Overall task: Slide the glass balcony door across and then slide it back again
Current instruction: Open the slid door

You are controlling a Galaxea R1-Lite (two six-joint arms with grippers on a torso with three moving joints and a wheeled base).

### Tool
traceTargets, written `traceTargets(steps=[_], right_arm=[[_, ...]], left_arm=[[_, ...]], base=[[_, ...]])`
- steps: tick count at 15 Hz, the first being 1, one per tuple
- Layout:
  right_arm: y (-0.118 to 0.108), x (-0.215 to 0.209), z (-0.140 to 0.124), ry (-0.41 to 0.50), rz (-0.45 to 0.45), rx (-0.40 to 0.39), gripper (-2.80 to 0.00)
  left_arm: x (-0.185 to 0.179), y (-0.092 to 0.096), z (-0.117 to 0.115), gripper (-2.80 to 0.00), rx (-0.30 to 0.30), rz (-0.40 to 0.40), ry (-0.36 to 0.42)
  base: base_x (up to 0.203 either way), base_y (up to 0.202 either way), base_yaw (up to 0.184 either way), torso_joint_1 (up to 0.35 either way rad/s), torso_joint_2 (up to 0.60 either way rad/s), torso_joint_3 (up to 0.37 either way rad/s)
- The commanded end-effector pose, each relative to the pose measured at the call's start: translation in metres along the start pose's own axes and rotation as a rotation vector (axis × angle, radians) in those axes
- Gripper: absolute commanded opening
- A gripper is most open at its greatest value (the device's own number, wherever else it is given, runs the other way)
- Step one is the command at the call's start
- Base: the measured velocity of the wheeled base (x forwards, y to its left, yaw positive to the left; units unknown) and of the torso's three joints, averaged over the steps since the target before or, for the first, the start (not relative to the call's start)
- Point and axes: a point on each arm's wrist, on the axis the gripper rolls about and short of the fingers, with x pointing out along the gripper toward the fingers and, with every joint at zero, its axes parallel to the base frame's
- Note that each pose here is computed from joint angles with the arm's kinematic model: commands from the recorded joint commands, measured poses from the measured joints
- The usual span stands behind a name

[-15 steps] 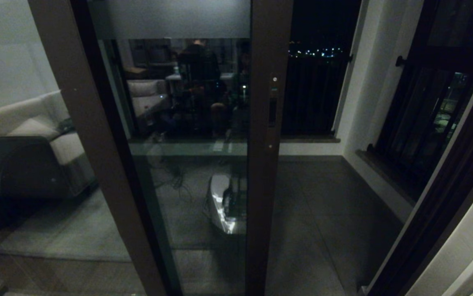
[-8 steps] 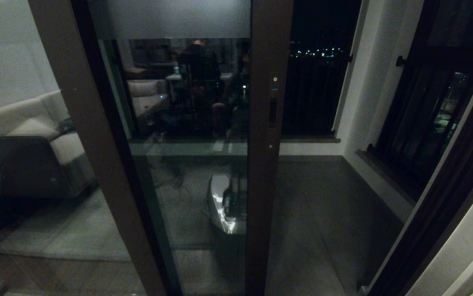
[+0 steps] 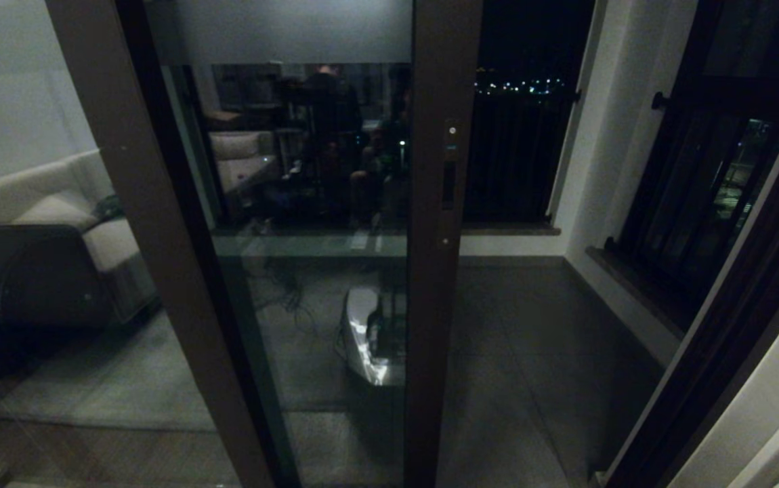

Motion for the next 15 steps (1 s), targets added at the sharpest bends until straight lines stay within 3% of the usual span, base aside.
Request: traceTargets(steps=[1, 3, 4, 11, 15], right_arm=[[0.000, 0.000, 0.000, 0.002, 0.000, -0.001, -2.80], [0.000, 0.000, 0.000, 0.002, 0.000, -0.001, -2.80], [0.000, 0.000, 0.000, 0.002, 0.000, -0.001, -2.80], [0.000, 0.000, 0.000, 0.002, 0.000, -0.001, -2.80], [0.000, 0.000, 0.000, 0.002, 0.000, -0.001, -2.80]], left_arm=[[0.078, 0.005, 0.010, -2.80, -0.047, -0.169, 0.129], [0.111, -0.022, 0.013, -2.80, -0.054, -0.325, 0.165], [0.132, -0.036, 0.008, -2.80, -0.056, -0.344, 0.201], [0.257, -0.095, -0.001, -2.80, -0.068, -0.361, 0.134], [0.298, -0.119, -0.006, -2.80, -0.154, -0.393, 0.126]], base=[[0.000, 0.000, 0.000, 0.000, 0.00, 0.000], [0.000, 0.000, 0.000, 0.000, 0.00, 0.000], [0.000, 0.000, 0.000, 0.000, 0.00, 0.000], [0.000, 0.000, 0.000, 0.000, 0.00, 0.000], [0.000, 0.000, 0.000, 0.000, 0.00, 0.000]])
